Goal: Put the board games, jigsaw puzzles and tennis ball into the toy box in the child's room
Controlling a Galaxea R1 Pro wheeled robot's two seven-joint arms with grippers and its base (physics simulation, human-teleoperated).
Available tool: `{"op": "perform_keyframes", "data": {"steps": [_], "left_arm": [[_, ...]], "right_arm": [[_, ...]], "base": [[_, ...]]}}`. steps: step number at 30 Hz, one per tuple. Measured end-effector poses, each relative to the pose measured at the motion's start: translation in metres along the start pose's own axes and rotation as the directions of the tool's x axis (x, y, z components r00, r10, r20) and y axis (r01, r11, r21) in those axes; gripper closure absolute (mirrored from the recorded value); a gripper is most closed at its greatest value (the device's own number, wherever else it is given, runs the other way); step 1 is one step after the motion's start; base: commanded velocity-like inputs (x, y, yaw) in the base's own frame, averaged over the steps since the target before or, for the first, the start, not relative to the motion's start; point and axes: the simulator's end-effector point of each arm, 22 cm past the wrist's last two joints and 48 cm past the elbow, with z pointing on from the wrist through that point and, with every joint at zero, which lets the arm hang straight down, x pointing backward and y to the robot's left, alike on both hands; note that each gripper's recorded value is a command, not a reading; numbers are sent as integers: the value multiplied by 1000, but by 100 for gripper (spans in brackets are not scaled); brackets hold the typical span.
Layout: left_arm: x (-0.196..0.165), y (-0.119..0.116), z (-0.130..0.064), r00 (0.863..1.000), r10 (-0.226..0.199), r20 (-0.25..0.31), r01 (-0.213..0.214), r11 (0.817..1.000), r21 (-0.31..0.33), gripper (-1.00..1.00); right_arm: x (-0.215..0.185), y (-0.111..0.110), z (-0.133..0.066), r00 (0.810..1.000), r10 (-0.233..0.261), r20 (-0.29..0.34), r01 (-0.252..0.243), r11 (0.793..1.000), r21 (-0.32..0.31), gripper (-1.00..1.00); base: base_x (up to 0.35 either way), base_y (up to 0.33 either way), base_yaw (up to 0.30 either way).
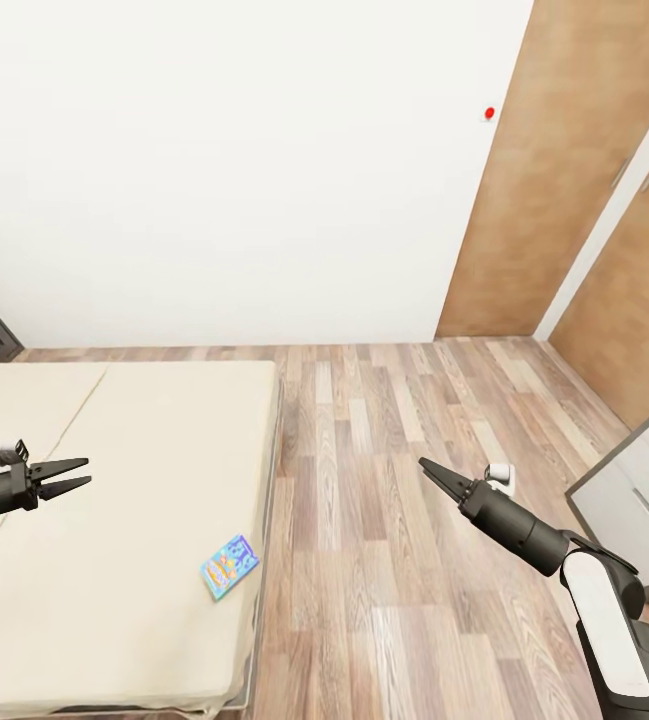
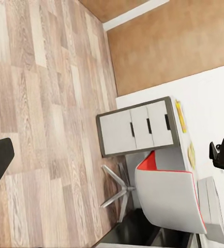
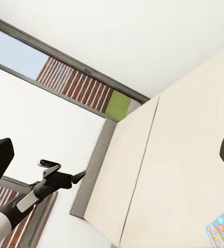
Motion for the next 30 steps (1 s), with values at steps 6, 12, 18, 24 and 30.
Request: {"op": "perform_keyframes", "data": {"steps": [6,12,18,24,30], "left_arm": [[-2,-5,-2,1000,8,5,-8,1000,4,-100],[-4,-10,-3,1000,16,9,-16,1000,9,-100],[-6,-15,-4,1000,22,13,-22,1000,15,-100],[-7,-20,-3,999,28,16,-28,999,23,-100],[-8,-25,-4,999,35,21,-36,999,29,-100]], "right_arm": [[-2,5,0,1000,-7,3,7,1000,-6,-100],[-4,9,-1,1000,-14,7,15,1000,-11,-100],[-6,13,-1,1000,-21,10,22,1000,-12,-100],[-8,17,-2,1000,-28,13,28,999,-16,-100],[-10,22,-3,999,-35,17,35,999,-22,-100]], "base": [[0,0,0],[0,0,0],[0,0,0],[0,0,0],[0,0,0]]}}
